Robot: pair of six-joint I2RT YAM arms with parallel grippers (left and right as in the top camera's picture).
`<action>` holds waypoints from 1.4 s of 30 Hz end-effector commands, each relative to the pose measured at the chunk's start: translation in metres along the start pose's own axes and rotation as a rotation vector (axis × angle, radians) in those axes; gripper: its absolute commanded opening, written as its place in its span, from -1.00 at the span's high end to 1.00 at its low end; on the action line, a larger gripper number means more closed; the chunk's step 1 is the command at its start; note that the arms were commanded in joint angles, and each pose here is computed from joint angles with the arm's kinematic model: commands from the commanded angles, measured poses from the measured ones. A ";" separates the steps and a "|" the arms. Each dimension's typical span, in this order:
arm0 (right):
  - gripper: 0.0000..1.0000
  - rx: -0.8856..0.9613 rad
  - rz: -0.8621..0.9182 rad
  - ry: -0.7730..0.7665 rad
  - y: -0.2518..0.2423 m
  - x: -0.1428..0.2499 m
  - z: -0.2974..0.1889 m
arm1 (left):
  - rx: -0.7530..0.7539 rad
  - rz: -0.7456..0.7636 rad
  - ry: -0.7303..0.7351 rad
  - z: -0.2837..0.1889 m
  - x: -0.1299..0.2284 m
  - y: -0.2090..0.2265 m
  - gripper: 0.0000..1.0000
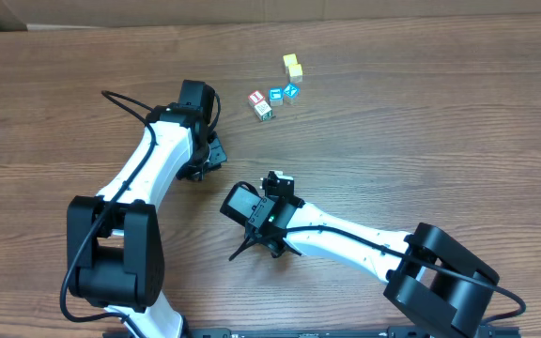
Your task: Flip 4 blocks
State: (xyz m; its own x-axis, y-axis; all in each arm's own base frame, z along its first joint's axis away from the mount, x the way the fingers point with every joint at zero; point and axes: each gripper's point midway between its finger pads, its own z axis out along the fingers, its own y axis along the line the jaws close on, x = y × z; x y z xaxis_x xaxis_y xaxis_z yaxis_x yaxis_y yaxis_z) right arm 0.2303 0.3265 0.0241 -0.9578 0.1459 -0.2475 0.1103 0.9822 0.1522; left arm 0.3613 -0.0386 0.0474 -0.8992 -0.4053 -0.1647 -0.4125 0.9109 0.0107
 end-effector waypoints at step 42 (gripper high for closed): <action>0.92 -0.125 -0.031 0.135 0.006 -0.002 -0.060 | 0.408 0.573 -0.081 -0.045 -0.009 -0.143 0.92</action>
State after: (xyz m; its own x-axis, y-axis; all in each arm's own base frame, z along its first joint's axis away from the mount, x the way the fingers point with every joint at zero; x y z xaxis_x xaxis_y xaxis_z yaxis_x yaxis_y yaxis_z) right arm 0.2262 0.3225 0.0838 -0.9826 0.1022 -0.1550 0.0610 0.9662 0.2505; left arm 0.4269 -0.1523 0.1212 -0.9300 0.0521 -0.3639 0.1576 0.9508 -0.2666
